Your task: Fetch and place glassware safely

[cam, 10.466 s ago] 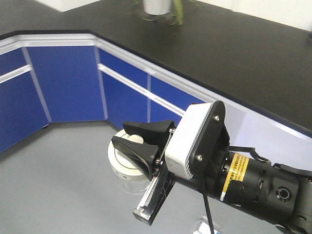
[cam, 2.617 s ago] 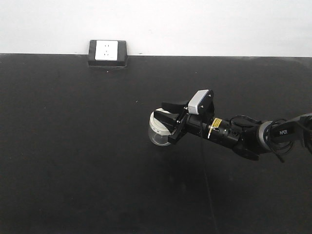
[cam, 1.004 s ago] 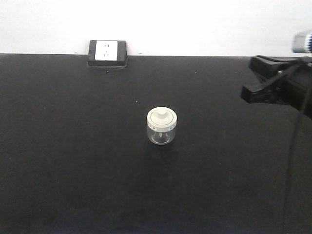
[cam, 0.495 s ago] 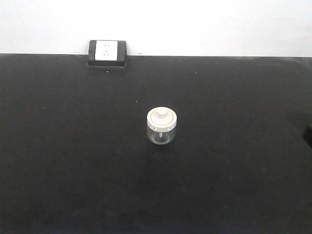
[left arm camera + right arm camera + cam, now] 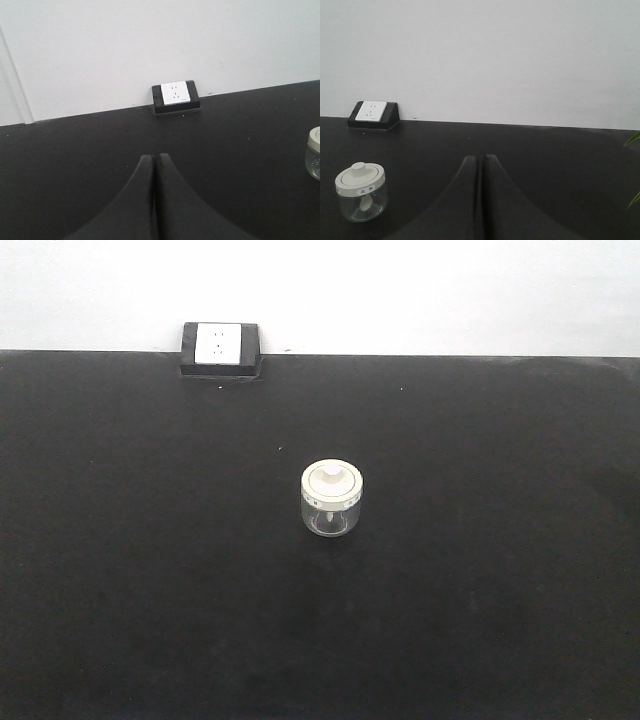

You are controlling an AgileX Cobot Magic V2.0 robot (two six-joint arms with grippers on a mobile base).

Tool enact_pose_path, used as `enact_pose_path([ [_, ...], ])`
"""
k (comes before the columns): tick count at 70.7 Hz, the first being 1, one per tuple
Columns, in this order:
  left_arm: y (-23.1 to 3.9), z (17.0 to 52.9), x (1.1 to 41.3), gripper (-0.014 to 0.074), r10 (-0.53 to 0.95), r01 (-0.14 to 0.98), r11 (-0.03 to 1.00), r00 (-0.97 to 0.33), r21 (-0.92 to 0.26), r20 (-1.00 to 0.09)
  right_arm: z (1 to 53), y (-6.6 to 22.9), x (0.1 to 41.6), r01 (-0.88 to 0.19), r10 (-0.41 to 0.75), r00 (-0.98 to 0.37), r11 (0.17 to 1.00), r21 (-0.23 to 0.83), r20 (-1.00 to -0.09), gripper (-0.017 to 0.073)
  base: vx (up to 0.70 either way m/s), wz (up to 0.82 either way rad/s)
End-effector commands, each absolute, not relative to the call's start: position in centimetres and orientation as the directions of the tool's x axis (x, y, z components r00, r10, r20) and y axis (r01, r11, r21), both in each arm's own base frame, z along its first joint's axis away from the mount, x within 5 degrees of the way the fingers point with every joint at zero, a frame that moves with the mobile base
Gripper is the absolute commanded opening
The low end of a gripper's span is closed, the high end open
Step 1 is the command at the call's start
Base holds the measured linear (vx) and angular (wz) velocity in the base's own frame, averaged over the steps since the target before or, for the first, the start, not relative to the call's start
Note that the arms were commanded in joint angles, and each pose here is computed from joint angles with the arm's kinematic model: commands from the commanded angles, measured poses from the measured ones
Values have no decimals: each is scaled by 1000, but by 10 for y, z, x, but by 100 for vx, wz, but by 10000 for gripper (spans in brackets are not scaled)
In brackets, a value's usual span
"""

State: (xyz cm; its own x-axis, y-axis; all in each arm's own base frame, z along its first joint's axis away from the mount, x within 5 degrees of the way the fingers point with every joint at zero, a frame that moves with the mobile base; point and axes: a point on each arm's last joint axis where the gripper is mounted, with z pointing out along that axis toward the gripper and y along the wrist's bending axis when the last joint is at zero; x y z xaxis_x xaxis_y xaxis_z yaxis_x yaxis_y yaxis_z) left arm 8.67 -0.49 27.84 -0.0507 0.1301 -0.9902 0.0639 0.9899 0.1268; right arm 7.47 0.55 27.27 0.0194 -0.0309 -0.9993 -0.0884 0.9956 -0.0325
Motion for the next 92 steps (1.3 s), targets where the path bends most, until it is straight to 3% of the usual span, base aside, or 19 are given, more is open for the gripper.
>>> enact_pose_path([
  [1,-6,293,87,-7,116,61,991,38,118,-993,276,6,67,-105,-37,87,993,-47,-996,-3,0,0],
  [92,-6,291,87,-7,117,62,991,23,118,-993,271,5,61,-100,-40,112,994,-51,-993,-3,0,0],
])
